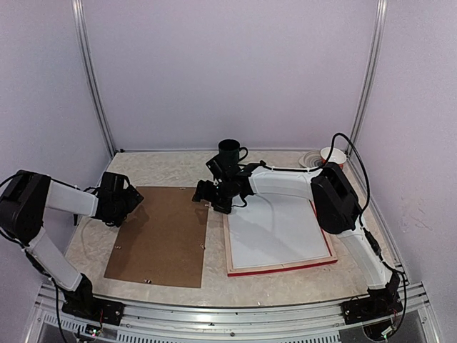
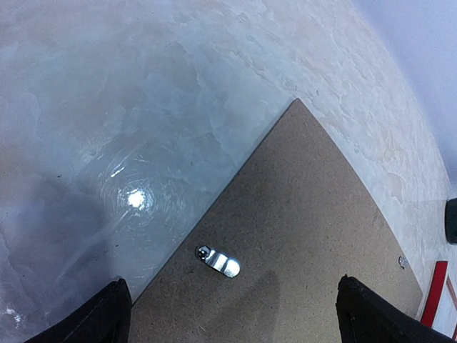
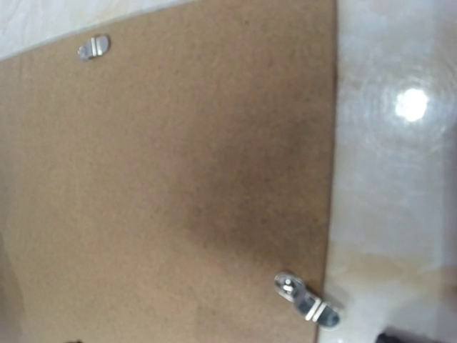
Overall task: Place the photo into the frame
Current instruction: Move the backboard to the frame body.
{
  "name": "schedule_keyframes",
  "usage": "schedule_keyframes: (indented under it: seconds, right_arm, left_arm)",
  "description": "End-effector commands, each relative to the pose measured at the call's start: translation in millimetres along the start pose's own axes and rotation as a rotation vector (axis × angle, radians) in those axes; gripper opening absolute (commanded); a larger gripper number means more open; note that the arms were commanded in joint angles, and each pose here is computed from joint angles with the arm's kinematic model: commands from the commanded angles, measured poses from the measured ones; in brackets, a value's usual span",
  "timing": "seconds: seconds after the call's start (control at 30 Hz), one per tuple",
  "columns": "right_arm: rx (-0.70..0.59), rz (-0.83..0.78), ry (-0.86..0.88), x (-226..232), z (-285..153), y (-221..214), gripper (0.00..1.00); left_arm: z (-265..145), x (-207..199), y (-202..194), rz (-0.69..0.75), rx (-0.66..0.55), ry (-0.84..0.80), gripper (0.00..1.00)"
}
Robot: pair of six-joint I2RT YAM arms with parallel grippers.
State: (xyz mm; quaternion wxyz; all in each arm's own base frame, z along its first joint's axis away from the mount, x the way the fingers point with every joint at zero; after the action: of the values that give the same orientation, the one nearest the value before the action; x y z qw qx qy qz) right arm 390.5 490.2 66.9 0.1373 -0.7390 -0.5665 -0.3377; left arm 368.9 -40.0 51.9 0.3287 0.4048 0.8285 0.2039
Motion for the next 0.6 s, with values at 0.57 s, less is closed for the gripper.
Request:
schedule_keyframes:
  seconds: [0.57]
  right_arm:
    - [0.045, 0.022, 0.031, 0.9, 8.6, -8.7, 0.88]
  left_arm:
    - [-0.2, 22.3, -47.0, 0.01, 0.172, 0.047, 0.99]
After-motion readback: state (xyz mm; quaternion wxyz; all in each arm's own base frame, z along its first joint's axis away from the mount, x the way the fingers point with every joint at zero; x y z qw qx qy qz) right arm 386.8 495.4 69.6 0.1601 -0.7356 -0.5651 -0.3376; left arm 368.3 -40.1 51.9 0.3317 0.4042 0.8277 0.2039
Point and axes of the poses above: each gripper's point midway between its finger pads, its own z axis out along the fingers, its own x axis along the line the jaws close on, y = z × x, the point moved 2 cm from there along -z, back along the fingers, and after that the axes turned 11 degrees about z, right-handed, at the moved point
